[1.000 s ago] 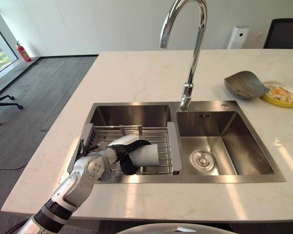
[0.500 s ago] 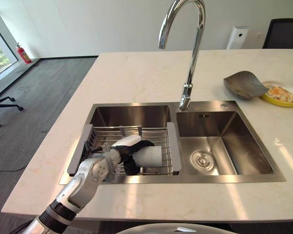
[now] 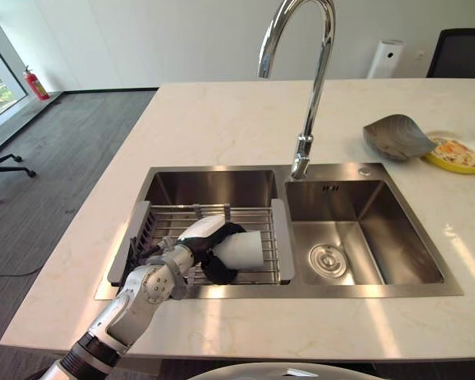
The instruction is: Place the dishes in the dishwasher.
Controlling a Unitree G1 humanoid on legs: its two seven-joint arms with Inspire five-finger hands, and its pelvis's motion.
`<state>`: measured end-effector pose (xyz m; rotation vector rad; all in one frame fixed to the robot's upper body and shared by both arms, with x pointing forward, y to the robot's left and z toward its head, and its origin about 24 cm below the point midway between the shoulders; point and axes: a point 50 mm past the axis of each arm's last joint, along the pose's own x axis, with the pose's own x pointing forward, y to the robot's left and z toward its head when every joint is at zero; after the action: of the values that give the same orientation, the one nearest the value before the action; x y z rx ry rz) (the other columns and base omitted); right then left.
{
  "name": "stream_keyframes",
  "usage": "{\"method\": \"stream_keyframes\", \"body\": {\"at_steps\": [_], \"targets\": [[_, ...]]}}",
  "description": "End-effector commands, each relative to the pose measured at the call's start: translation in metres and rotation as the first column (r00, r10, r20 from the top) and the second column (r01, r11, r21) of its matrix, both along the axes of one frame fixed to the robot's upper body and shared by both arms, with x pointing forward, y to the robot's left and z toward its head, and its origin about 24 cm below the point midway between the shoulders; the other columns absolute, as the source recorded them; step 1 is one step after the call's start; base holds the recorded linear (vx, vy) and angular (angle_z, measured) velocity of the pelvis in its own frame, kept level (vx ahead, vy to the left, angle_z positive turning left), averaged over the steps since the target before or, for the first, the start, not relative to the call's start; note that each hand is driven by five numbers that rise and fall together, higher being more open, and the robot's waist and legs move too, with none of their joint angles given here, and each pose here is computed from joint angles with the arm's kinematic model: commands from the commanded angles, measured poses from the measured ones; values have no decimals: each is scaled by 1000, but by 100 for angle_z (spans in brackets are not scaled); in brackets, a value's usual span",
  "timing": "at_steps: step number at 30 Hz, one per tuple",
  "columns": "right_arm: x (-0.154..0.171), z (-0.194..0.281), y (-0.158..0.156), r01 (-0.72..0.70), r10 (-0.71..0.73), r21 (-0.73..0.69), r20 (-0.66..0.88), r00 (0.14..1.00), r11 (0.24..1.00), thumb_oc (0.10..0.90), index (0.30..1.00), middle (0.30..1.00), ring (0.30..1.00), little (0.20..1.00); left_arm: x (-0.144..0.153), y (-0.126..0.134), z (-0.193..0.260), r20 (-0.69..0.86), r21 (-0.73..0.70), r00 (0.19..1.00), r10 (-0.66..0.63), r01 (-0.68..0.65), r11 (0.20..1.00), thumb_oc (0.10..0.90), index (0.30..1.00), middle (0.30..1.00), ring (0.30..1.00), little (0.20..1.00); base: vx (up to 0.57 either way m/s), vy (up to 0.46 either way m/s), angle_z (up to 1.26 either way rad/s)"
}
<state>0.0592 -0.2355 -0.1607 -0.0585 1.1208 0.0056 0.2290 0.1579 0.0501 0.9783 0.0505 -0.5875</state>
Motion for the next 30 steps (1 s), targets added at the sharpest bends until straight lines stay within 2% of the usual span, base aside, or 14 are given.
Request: {"method": "stream_keyframes", "body": {"at_steps": [1,3,6,10,16,18,20,25,29,30], "targets": [[9,-1,8,-83,83,-7,9,996,996,800,900,900,900,900,24,2,79,408,-317,898,168,-33,948,400,300,300,300,300,0,0,0],[8,-1,10,-75,75,-6,7,997,997,800,900,900,900,900,23,9,97,466,-443,843,269,-41,896,400,300,300,300,300,0,0,0],[10,-1,9,-71,71,-11,7,997,997,800,900,900,900,900,22,15,115,476,-625,783,401,-20,781,400,300,300,300,300,0,0,0],[11,-1,9,-68,68,-16,9,998,998,800,900,900,900,900,14,29,137,517,-723,664,540,0,691,400,300,300,300,300,-2,-2,1],[12,-2,14,-139,139,-33,-7,990,990,800,900,900,900,900,0,40,149,543,-774,560,626,44,632,400,300,300,300,300,-21,-24,4],[12,-2,15,-135,135,-33,-1,991,990,800,900,900,900,900,-9,48,150,582,-760,481,656,37,648,400,300,300,300,300,-122,-62,11],[18,0,10,-109,110,-42,22,994,993,800,900,900,900,900,-17,49,155,612,-754,435,660,68,654,400,300,300,300,300,-256,-4,27],[13,4,-11,-46,47,-77,17,999,996,800,900,900,900,900,-17,42,156,625,-749,429,652,95,655,400,300,300,300,300,-334,-18,81],[-15,1,-19,102,-105,-90,-26,994,991,800,900,900,900,900,-13,35,161,637,-748,442,631,160,644,400,300,300,300,300,-266,17,171],[-14,2,-19,103,-106,-89,-24,994,991,800,900,900,900,900,-13,35,162,638,-748,441,631,161,644,400,300,300,300,300,-247,191,219]]}}
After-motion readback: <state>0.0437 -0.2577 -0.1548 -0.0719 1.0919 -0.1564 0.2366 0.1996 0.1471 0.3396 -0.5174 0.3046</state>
